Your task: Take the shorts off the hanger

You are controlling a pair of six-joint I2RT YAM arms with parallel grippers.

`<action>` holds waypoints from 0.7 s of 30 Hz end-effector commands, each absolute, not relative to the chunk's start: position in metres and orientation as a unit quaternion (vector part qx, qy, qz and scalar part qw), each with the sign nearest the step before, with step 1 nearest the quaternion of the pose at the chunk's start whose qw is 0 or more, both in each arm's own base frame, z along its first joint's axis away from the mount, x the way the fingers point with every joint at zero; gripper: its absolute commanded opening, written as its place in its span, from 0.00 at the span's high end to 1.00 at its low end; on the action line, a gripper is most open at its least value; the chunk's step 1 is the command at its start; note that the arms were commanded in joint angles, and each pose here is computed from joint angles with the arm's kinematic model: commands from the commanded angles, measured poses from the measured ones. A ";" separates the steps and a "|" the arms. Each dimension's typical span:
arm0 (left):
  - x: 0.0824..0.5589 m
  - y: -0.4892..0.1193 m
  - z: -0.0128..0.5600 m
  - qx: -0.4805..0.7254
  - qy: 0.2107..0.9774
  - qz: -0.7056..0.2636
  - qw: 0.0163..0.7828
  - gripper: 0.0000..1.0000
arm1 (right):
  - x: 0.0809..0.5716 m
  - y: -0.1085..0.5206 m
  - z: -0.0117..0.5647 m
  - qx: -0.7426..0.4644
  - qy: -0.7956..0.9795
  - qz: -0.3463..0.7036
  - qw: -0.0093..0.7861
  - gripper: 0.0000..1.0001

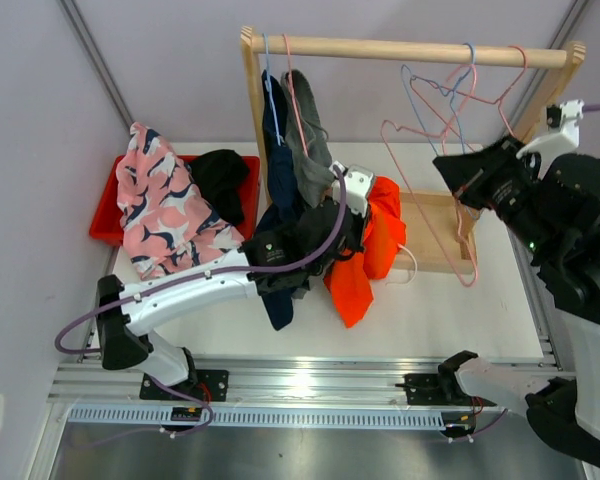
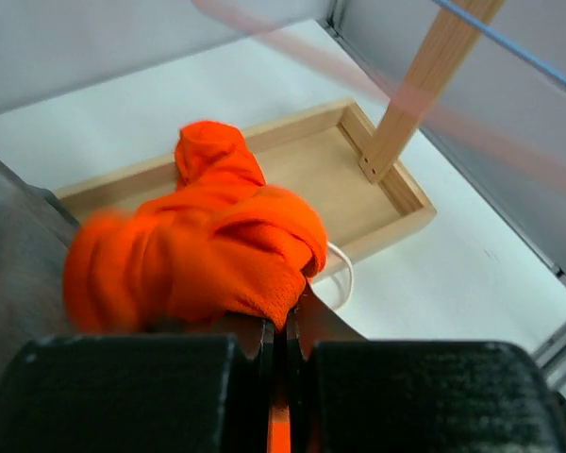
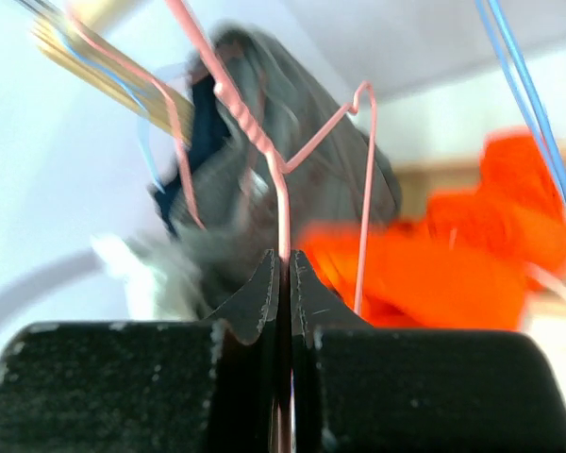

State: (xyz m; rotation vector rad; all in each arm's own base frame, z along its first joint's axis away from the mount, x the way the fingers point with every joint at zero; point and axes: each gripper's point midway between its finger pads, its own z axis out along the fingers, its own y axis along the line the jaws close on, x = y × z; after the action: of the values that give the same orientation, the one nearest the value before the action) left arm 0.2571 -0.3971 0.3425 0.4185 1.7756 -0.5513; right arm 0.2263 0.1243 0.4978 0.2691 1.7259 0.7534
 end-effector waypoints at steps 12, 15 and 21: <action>0.113 -0.351 0.333 0.219 0.779 -0.266 0.524 1.00 | 0.334 0.152 0.544 0.082 0.709 0.287 0.639 1.00; 0.113 -0.317 0.347 0.202 0.781 -0.256 0.533 1.00 | 0.350 0.153 0.536 0.088 0.710 0.281 0.639 1.00; 0.135 -0.271 0.387 0.195 0.757 -0.203 0.589 1.00 | 0.348 0.151 0.511 0.096 0.722 0.287 0.623 1.00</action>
State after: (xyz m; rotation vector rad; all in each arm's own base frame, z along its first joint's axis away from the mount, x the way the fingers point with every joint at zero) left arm 0.1155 -0.2974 0.3474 0.5452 1.8386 -0.5620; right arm 0.3648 0.1574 0.4821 0.2286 1.7694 0.6040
